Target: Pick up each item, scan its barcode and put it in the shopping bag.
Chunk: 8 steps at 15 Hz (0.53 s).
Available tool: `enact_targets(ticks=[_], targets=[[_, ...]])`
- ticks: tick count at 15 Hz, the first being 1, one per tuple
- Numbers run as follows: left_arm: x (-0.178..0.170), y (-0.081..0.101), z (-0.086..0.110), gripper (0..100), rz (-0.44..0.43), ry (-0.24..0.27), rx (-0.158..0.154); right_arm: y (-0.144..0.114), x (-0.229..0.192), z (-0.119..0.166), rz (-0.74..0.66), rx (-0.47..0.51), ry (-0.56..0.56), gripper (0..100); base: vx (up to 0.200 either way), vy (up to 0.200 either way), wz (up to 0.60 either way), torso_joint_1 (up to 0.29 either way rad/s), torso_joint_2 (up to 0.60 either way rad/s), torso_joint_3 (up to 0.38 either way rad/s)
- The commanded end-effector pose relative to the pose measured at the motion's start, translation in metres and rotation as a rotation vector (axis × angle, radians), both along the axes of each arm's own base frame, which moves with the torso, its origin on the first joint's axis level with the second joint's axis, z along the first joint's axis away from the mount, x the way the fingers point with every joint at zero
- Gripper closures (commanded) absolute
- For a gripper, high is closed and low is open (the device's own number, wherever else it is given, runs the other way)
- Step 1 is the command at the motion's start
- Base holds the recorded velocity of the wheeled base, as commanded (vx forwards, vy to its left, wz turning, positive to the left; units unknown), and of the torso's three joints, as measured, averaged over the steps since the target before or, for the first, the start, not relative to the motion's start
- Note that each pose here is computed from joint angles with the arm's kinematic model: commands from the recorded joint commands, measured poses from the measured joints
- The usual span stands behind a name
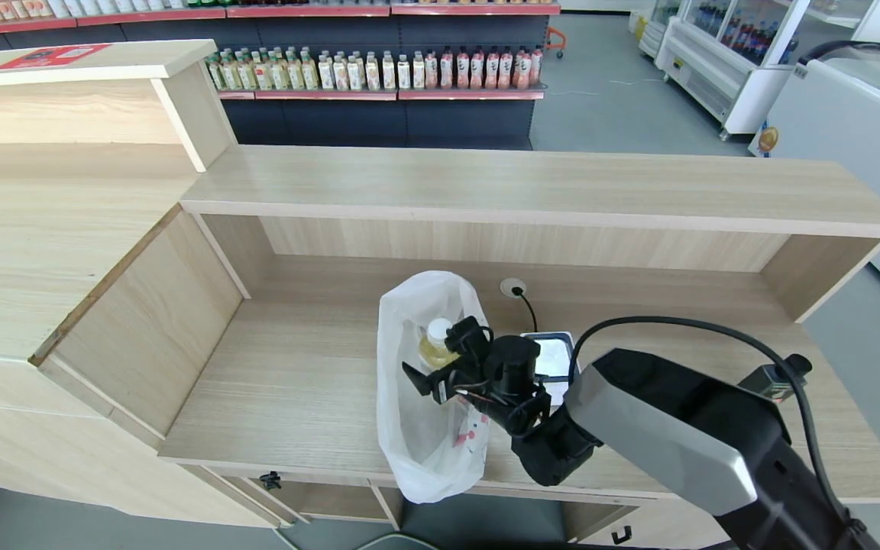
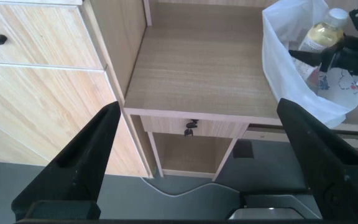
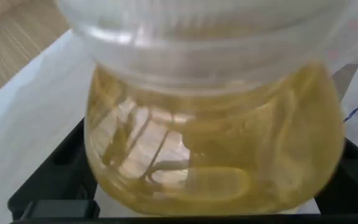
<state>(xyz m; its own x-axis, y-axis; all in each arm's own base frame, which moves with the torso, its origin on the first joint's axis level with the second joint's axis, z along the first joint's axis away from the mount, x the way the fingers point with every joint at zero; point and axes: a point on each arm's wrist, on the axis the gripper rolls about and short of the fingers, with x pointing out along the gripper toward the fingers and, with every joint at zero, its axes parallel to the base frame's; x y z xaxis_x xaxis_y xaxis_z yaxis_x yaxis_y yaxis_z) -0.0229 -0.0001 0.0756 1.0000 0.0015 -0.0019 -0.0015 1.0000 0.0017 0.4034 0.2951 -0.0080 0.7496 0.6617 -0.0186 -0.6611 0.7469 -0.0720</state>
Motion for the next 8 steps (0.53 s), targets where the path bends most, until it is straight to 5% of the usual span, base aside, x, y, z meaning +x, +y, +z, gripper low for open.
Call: enact_targets(ticks=[1, 5, 8], targets=[[0.000, 0.000, 0.000, 0, 0.000, 0.000, 0.000, -0.001, -0.001, 0.047, -0.025, 0.095, 0.015, 0, 0.000, 0.000, 0.00, 0.000, 0.00, 0.000], [0.000, 0.000, 0.000, 0, 0.000, 0.000, 0.001, -0.015, -0.002, 0.097, -0.059, 0.177, 0.077, 0, 0.000, 0.000, 0.00, 0.000, 0.00, 0.000], [0.000, 0.000, 0.000, 0, 0.000, 0.000, -0.005, -0.058, 0.013, 0.126, -0.209, 0.159, 0.098, 0, 0.000, 0.000, 0.00, 0.000, 0.00, 0.000]])
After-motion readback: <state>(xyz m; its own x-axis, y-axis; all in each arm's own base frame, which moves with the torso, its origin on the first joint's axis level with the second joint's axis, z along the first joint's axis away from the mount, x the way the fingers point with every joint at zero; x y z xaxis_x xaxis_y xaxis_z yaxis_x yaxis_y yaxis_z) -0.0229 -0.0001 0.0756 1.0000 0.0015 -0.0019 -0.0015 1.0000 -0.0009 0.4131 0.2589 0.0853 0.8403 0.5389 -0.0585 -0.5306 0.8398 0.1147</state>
